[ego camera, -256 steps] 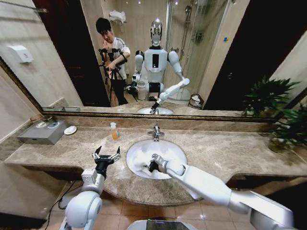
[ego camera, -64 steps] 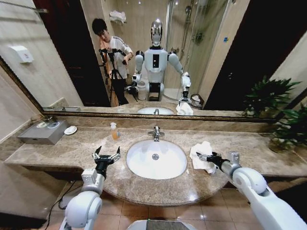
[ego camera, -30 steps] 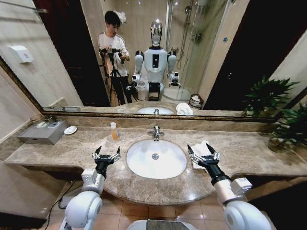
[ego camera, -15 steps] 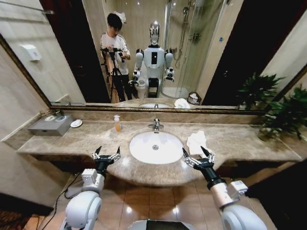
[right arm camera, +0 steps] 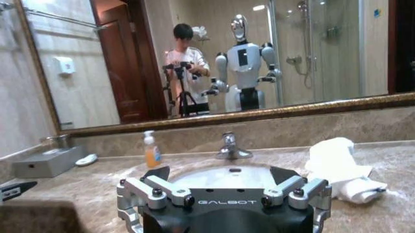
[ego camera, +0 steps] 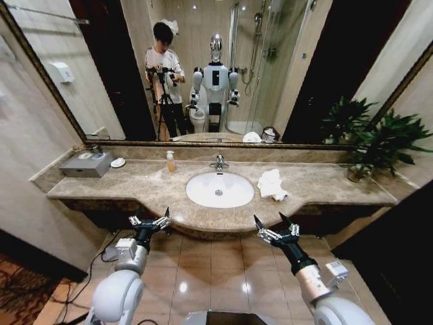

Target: Pick up the towel from the sink counter and wipe the mirror surface.

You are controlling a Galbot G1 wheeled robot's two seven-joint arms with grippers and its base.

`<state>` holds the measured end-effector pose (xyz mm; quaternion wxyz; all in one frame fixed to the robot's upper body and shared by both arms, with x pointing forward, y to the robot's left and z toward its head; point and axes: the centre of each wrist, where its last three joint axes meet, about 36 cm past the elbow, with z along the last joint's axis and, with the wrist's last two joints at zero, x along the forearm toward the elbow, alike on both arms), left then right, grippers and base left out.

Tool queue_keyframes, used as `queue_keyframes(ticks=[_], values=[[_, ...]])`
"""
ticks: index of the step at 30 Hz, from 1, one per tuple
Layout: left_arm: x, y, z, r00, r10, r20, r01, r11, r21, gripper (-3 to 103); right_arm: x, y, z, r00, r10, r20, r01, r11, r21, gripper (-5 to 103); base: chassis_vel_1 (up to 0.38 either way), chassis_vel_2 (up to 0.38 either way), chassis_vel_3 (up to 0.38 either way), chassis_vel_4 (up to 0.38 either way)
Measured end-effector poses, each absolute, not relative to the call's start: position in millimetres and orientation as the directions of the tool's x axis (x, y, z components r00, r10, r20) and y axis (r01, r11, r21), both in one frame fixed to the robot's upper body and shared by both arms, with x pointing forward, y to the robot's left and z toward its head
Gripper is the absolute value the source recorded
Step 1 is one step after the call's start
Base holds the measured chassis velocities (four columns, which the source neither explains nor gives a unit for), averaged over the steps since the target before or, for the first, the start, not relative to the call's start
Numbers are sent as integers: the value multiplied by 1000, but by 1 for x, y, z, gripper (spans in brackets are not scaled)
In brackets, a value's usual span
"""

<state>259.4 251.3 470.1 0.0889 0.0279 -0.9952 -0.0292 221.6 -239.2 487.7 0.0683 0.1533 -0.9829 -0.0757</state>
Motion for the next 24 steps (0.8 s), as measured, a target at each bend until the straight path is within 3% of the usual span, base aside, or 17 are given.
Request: queue_keyframes(ticks=[14,24], values=[[259,251,470,-983,-61,175,-50,997,63,100,222,-236,477,-925,-354,134,-322,922,213,100,153,-154,-142,139],[259,251,470,-983,-61,175,-50,997,63,100,227,-235,477,-937,-332,106,-306,930,201,100,21,-33,-33,26]])
